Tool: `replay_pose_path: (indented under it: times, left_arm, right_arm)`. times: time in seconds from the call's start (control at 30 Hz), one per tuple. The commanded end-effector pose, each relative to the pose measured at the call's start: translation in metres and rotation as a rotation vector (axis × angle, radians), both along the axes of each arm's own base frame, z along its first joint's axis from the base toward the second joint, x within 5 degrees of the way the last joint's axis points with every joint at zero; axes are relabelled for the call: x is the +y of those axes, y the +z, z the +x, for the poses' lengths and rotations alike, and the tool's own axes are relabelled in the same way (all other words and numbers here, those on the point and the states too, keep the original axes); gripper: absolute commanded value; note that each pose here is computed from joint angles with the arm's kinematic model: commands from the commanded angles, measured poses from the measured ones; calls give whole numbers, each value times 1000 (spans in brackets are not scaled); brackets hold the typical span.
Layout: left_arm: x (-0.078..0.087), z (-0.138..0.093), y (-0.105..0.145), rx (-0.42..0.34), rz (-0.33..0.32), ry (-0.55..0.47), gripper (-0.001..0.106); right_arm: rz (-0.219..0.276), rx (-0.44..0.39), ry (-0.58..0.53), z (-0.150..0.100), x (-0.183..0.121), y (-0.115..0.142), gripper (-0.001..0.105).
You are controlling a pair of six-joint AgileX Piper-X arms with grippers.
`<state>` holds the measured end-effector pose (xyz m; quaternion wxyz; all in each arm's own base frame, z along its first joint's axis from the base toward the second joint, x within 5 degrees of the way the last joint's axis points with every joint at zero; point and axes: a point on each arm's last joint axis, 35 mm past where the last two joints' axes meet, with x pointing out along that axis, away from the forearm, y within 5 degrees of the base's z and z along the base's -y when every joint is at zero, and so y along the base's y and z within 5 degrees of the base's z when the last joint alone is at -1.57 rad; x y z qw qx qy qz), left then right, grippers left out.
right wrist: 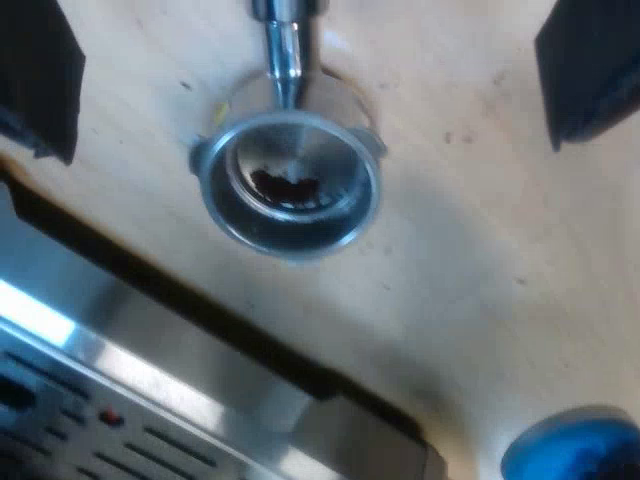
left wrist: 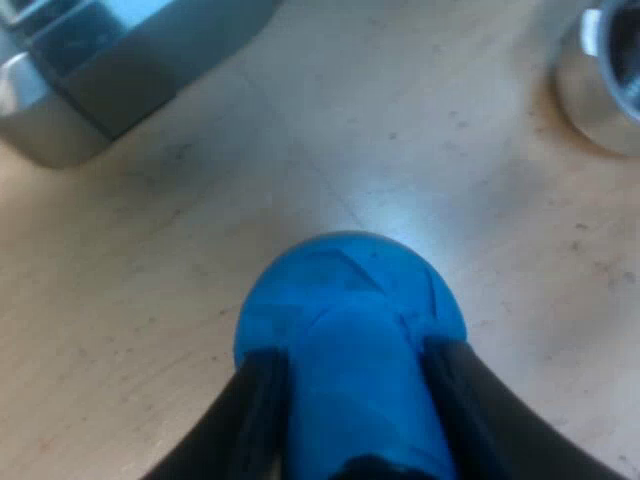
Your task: Grind coffee beans and then tamp
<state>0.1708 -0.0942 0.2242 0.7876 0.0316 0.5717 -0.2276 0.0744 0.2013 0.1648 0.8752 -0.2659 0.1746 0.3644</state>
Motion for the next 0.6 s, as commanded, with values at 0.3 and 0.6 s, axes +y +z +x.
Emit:
replay_pose_path:
  times: [0.3,0.6]
  left_arm:
    - [-19,-5,10,-37,-50,-101,0]
    - [-29,4,42,-74,-176,-147,0]
  right_arm:
    - [45,-8,11,-5,-19,-19,93]
    - [57,39,82,-9,-23,-26,93]
